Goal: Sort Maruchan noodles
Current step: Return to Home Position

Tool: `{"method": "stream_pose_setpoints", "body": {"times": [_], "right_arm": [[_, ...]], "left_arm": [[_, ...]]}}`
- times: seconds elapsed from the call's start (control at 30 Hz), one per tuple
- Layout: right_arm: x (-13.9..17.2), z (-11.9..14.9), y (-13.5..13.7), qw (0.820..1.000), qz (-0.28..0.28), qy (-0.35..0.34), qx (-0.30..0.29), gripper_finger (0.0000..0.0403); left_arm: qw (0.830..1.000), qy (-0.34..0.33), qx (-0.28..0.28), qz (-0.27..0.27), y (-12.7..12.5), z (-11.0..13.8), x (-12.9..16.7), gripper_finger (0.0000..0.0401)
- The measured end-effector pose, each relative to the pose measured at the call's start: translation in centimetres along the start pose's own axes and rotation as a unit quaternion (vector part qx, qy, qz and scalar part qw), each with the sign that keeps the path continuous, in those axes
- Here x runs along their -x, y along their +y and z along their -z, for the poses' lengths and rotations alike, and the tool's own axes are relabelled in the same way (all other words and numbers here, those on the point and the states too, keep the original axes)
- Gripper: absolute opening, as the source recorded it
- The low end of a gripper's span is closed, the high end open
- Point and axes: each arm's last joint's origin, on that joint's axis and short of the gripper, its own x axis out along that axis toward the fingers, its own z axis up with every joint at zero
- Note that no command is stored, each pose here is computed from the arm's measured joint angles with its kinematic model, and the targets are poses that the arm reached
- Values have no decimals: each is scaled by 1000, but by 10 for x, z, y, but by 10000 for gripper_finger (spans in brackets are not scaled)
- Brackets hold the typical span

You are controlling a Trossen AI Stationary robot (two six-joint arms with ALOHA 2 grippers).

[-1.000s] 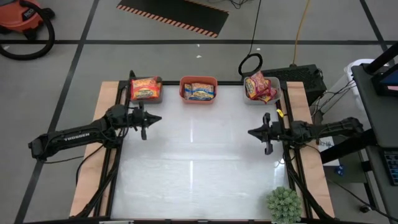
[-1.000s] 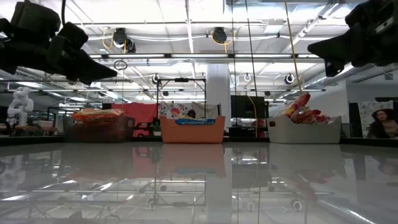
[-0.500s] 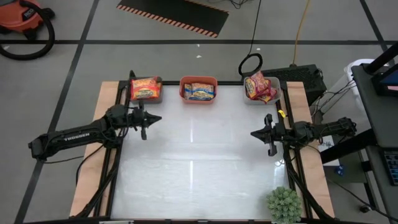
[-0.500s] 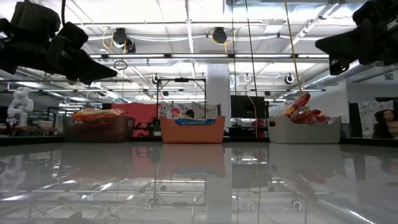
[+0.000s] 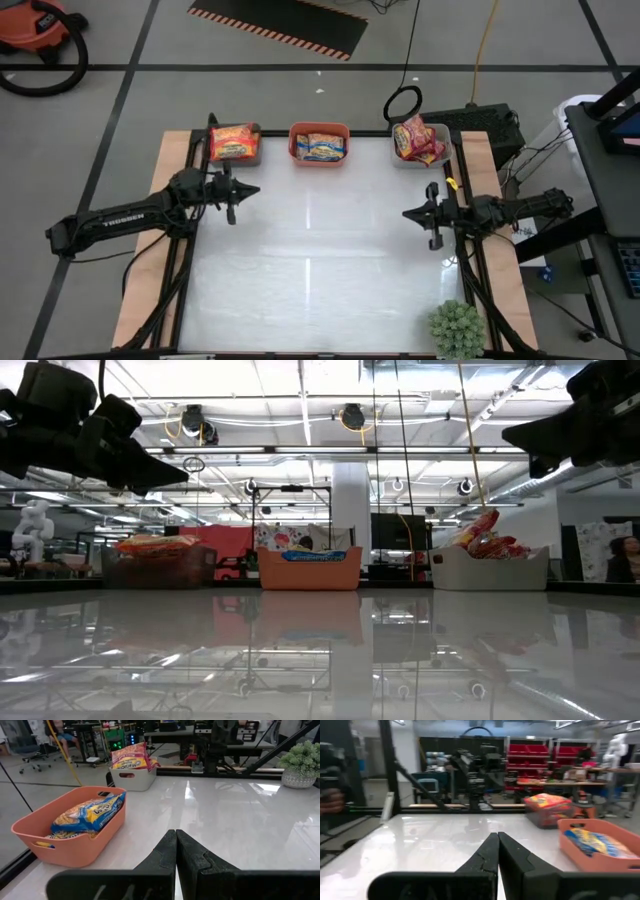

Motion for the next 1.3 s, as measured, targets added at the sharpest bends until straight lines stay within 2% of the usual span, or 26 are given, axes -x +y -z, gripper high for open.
{"method": "stream_pose_setpoints", "body": {"times": [0.23, 0.57, 0.73, 1.0, 1.2, 1.3], "right_arm": [[-1, 0, -6, 999, 30, 1, 17, 0], [-1, 1, -6, 999, 24, 5, 39, 0], [-1, 2, -5, 999, -8, 9, 49, 0], [-2, 3, -8, 999, -17, 13, 31, 0], [-2, 3, -11, 999, 2, 14, 38, 0], [-2, 4, -11, 999, -13, 18, 37, 0]], "left_arm": [[1000, 0, 3, 0, 0, 0, 0, 3], [1000, 2, 3, 0, 0, 0, 0, 4], [1000, 0, 3, 0, 0, 0, 0, 4], [1000, -13, 1, -1, 0, -3, 0, 4], [1000, -16, -8, -2, 0, -3, 0, 4], [1000, -24, -10, -2, 0, -5, 0, 4]]}}
